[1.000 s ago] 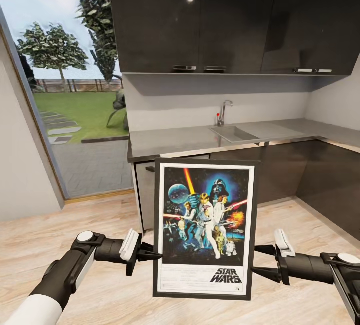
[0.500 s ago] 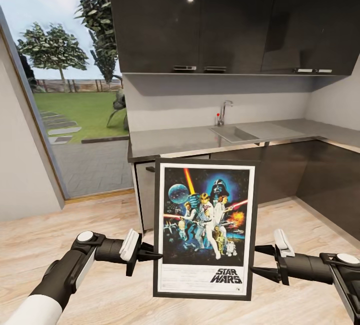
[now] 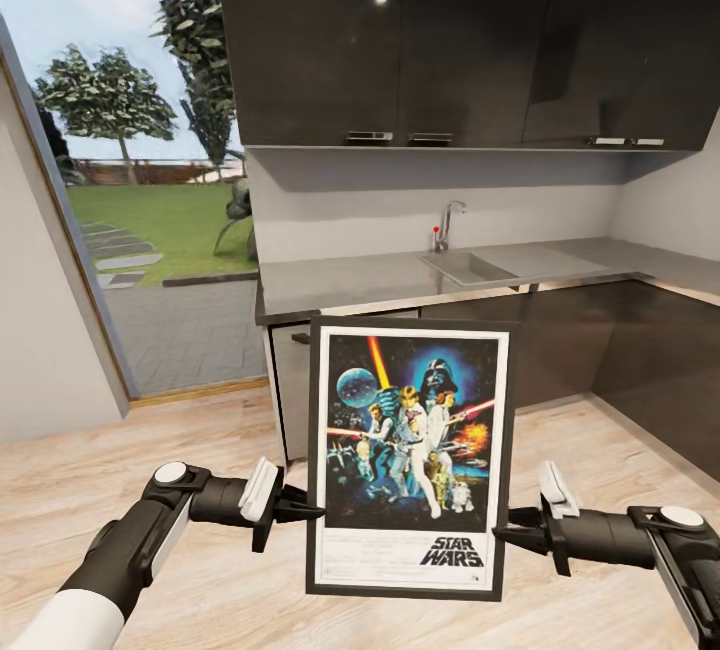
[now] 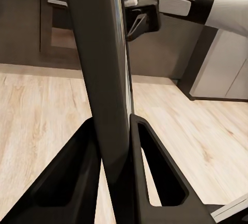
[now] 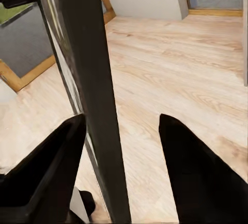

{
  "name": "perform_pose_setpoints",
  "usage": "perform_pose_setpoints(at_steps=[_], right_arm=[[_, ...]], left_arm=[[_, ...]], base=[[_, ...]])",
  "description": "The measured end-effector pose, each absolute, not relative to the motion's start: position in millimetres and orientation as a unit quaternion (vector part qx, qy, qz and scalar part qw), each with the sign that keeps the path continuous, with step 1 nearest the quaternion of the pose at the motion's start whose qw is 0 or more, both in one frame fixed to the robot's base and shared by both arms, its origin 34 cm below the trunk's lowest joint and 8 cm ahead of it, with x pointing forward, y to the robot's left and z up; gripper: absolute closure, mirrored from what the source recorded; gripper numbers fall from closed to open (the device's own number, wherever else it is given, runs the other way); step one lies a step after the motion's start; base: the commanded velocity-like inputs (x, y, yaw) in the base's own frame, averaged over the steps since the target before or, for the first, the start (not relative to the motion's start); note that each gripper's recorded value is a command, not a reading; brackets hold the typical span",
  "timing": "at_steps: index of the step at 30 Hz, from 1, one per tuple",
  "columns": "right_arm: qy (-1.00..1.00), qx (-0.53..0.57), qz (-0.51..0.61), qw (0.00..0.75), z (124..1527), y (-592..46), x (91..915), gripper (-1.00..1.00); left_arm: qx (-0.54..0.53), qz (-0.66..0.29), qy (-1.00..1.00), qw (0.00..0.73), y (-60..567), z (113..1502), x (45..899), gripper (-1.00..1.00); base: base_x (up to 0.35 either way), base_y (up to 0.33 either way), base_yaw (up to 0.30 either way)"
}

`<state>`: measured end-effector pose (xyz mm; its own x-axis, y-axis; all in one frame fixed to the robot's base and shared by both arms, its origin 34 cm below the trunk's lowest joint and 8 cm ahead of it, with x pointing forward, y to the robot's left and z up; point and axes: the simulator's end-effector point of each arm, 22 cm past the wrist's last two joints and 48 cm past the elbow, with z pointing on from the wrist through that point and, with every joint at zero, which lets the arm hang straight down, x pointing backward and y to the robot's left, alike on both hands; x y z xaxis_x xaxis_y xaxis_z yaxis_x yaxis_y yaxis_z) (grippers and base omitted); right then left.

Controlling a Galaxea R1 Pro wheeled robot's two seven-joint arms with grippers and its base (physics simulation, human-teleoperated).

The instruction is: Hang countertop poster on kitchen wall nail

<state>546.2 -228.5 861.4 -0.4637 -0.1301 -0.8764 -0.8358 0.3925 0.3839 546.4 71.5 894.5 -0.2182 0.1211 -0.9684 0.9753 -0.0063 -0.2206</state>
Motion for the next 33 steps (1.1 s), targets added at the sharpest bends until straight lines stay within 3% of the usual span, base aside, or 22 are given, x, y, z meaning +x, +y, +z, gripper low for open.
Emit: perform_pose_setpoints(at_steps=[8,9,25,33], right_arm=[[0.732,-0.337,0.443,0.393,858.4,-223.4,543.9,1.00],[0.732,-0.337,0.443,0.392,858.4,-223.3,543.9,1.00],[0.733,-0.337,0.443,0.392,857.8,-223.3,543.6,1.00],[0.733,-0.336,0.442,0.392,858.2,-224.0,543.9,1.00]], left_arm=[[0.477,-0.526,0.576,0.405,71.3,894.2,545.7,1.00],[0.477,-0.526,0.576,0.405,71.3,894.3,545.7,-1.00],[0.473,-0.524,0.577,0.410,73.6,894.9,548.3,-1.00],[0.437,-0.504,0.605,0.435,117.3,893.1,569.9,-1.00]], base=[[0.000,0.000,0.000],[0.000,0.000,0.000],[0.000,0.000,0.000],[0.000,0.000,0.000]])
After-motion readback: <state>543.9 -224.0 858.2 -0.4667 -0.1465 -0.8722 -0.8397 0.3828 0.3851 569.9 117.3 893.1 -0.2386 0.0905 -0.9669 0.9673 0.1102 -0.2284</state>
